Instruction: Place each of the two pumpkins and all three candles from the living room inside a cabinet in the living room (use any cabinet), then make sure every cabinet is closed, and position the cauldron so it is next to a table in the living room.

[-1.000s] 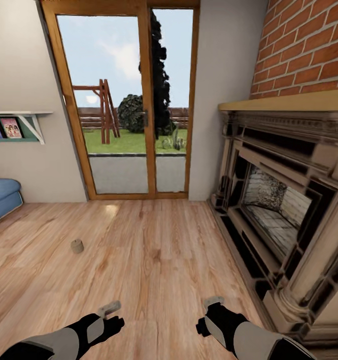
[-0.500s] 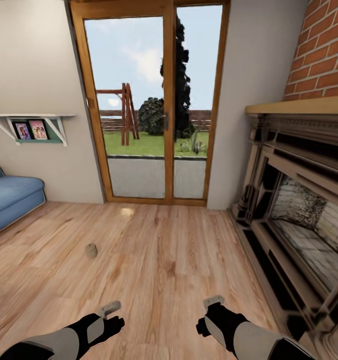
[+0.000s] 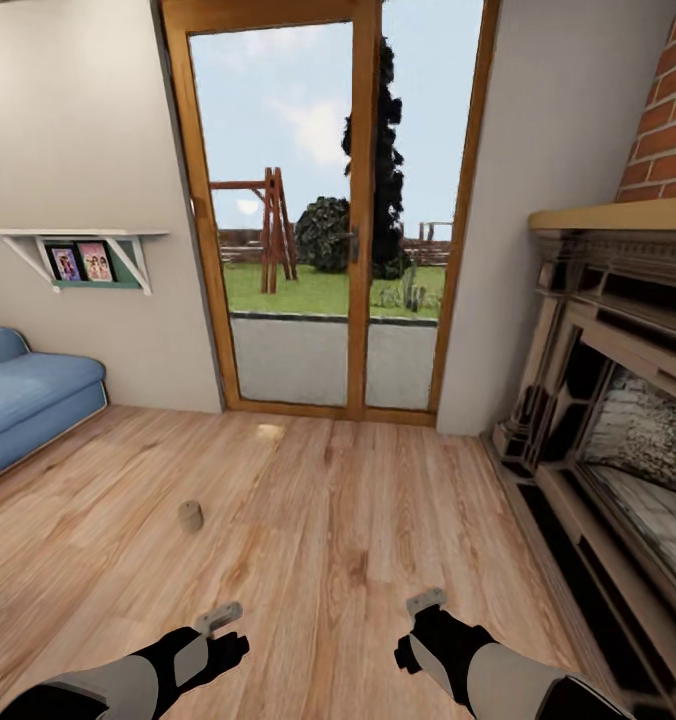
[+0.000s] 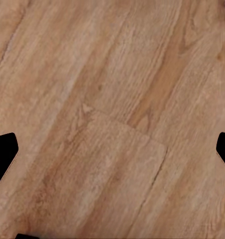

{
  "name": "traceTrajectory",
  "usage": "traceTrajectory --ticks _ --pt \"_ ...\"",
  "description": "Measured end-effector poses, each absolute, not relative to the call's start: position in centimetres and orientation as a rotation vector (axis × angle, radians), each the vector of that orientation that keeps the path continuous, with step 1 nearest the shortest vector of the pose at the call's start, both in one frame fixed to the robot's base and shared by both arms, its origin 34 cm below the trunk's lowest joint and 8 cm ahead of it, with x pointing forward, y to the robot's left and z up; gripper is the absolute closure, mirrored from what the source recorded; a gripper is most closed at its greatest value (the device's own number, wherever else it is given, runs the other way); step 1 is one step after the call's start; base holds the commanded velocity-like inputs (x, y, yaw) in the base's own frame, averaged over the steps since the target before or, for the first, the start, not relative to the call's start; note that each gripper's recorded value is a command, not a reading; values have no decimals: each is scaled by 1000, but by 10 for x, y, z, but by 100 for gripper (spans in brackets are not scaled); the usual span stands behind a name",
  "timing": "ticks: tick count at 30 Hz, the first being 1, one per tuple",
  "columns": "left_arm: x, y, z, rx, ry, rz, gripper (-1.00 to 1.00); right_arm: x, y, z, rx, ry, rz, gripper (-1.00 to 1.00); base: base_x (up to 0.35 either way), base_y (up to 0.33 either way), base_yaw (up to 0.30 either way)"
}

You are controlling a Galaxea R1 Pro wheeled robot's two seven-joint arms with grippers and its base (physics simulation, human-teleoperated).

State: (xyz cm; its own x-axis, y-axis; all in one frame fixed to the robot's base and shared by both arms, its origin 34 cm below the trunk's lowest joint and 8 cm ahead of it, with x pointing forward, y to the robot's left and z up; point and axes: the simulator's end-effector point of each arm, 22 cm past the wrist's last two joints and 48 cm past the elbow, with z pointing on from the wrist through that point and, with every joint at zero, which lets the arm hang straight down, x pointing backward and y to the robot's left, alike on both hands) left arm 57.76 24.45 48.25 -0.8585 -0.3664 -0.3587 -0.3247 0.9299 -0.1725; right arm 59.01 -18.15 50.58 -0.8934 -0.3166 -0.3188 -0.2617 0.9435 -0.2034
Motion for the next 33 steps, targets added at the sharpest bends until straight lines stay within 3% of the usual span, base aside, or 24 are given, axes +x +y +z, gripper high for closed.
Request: traceTrajectory --ticks 17,33 --pt "580 243 487 -500 2687 -152 -100 592 -181 510 -424 2736 -222 -100 323 -34 257" --pt "593 244 495 -495 2620 -142 -100 594 -181 513 -422 2730 -223 -100 104 -75 269"
